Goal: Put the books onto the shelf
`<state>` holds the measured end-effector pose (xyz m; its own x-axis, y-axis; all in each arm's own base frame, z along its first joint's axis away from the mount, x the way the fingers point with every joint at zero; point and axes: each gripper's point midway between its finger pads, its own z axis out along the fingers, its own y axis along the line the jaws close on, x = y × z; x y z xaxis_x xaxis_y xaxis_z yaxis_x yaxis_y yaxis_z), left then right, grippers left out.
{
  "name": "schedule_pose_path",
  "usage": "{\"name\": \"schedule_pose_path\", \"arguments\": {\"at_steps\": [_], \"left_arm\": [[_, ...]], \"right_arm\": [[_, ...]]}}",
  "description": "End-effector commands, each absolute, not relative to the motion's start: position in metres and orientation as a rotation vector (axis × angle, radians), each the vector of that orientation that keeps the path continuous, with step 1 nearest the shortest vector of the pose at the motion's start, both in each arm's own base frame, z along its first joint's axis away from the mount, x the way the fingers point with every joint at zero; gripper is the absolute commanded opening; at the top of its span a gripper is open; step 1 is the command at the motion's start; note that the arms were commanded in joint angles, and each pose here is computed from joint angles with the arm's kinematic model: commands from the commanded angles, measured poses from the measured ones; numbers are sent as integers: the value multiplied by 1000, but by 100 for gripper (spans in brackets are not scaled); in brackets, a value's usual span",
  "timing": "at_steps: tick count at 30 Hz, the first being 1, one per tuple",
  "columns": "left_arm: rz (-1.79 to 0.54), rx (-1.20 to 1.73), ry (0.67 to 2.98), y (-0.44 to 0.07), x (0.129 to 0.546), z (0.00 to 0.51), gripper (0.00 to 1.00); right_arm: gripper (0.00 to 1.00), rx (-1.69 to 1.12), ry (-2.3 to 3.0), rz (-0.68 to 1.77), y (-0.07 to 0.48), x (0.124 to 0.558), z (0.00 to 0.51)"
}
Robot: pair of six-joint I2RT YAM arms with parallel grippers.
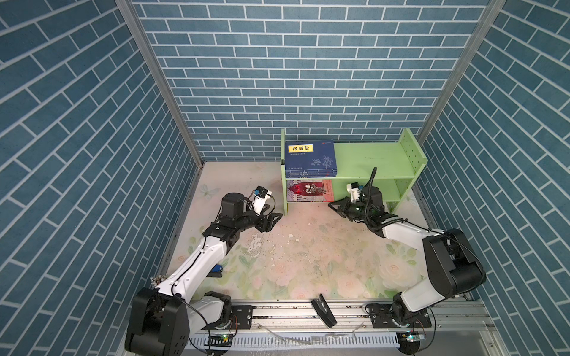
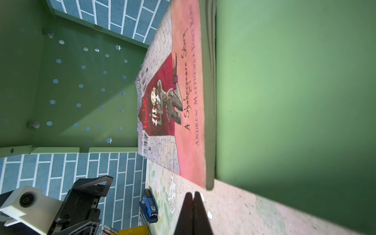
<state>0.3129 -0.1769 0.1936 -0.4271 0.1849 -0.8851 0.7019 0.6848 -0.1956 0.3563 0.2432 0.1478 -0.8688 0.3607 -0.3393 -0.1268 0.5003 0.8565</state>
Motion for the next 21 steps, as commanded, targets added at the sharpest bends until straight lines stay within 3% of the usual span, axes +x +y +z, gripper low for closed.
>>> {"name": "schedule_pose_path", "arguments": {"at_steps": [1,6,10,15,21], "left_arm": [[-698,690,1961,-176,312,195,74],[-689,696,1971,-174,309,196,76],[-672,665,2004,-166,309,195,82],[-651,579,2061,-147,314,186,93],[-650,248,2082,-92,342,175,96]], "right_arm": [[8,178,2228,1365,241,349,163],[16,190,2253,1349,234,334,156],[24,186,2300,1302,222,308,140],[49,118,2369,1070,189,272,121],[82,67,2308,616,126,260,129]]}}
